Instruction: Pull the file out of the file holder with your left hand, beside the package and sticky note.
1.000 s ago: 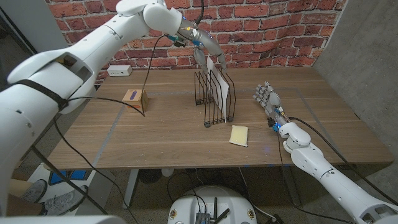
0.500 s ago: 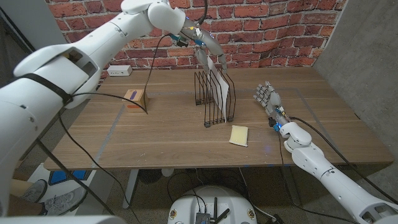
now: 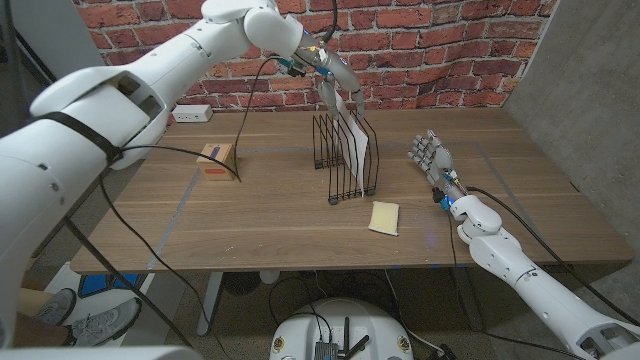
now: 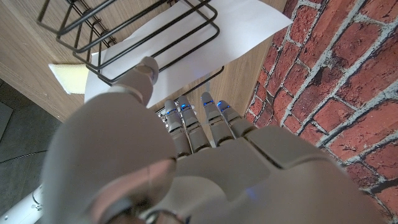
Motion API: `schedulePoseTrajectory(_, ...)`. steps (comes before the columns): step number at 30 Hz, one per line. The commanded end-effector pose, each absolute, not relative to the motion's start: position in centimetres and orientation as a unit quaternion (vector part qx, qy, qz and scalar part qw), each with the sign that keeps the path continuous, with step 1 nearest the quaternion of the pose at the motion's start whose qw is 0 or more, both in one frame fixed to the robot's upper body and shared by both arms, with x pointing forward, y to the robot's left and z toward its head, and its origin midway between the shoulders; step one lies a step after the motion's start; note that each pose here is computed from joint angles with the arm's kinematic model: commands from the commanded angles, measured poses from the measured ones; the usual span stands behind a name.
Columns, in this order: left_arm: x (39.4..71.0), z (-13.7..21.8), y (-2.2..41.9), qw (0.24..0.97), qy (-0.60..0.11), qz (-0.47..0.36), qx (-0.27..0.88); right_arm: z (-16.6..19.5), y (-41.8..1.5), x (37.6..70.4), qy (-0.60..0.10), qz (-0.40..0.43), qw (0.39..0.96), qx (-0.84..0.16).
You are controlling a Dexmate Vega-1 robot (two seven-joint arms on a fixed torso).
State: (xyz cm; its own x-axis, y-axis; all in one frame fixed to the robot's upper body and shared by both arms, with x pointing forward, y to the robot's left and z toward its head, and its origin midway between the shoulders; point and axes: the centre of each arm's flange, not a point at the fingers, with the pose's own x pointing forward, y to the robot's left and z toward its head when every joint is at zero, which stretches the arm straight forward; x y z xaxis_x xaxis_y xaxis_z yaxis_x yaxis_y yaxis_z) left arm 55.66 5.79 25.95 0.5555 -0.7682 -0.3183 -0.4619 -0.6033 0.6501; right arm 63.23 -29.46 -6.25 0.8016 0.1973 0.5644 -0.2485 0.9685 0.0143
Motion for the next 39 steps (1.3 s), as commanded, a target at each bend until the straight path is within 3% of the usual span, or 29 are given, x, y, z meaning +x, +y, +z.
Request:
schedulePoseTrajectory(1, 56.3, 25.6, 5.4, 0.253, -0.373, -0.297, 0.842, -6.1, -29.5, 63.5, -0.293, 0.119, 0.948, 0.045)
schedulePoseTrajectory(39, 55.7, 24.6, 5.6, 0.248, -0.444, -0.268, 0.818, -6.3, -29.8, 63.2, -0.293, 0.118, 0.947, 0.049)
